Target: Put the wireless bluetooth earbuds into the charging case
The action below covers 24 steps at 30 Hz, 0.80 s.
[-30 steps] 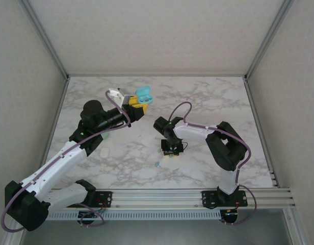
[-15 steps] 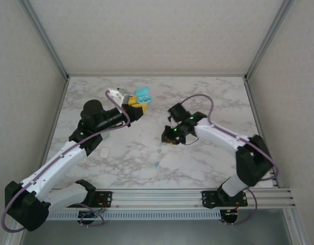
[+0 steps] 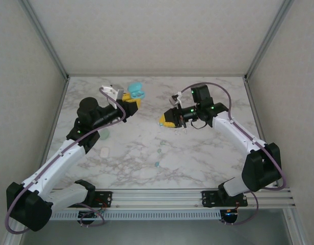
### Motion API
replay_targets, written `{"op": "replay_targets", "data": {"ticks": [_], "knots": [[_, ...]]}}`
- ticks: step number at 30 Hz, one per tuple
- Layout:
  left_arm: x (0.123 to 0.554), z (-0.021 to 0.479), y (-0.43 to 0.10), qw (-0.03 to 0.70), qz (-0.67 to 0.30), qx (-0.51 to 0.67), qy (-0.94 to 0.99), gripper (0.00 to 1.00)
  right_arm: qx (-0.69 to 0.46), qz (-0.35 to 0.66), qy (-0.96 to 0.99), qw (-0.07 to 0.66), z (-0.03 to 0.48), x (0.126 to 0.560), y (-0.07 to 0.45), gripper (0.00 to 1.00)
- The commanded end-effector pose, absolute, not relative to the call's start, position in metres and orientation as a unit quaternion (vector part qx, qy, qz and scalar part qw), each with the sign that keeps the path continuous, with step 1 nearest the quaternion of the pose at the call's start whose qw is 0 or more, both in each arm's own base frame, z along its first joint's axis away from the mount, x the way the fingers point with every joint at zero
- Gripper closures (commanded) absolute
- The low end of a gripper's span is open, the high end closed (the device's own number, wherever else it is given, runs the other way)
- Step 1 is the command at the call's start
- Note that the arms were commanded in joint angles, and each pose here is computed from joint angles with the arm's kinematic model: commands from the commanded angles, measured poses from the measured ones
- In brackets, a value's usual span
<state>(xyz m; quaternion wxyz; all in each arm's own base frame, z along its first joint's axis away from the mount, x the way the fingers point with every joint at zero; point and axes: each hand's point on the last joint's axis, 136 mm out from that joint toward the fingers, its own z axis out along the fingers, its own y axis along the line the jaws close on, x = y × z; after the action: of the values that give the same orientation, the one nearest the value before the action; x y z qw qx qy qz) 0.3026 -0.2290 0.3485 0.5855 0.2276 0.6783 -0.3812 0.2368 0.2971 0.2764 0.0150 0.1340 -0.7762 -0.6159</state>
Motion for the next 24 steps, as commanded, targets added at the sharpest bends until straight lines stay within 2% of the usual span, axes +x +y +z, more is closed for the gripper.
{"op": "replay_targets", "data": {"ticks": [1, 7, 13, 24], "knots": [[0.301, 0.351, -0.231, 0.589, -0.386, 0.245, 0.667, 0.75, 0.170, -0.635, -0.753, 0.005, 0.309, 0.235, 0.297, 0.80], [0.290, 0.339, -0.247, 0.581, -0.389, 0.299, 0.650, 0.75, 0.163, -0.581, -0.791, -0.107, 0.332, 0.262, 0.293, 0.80], [0.285, 0.337, -0.260, 0.584, -0.393, 0.329, 0.629, 0.75, 0.186, -0.593, -0.762, -0.181, 0.369, 0.271, 0.305, 0.79], [0.272, 0.343, -0.273, 0.575, -0.409, 0.366, 0.607, 0.76, 0.219, -0.581, -0.752, -0.220, 0.387, 0.272, 0.313, 0.79]]}}
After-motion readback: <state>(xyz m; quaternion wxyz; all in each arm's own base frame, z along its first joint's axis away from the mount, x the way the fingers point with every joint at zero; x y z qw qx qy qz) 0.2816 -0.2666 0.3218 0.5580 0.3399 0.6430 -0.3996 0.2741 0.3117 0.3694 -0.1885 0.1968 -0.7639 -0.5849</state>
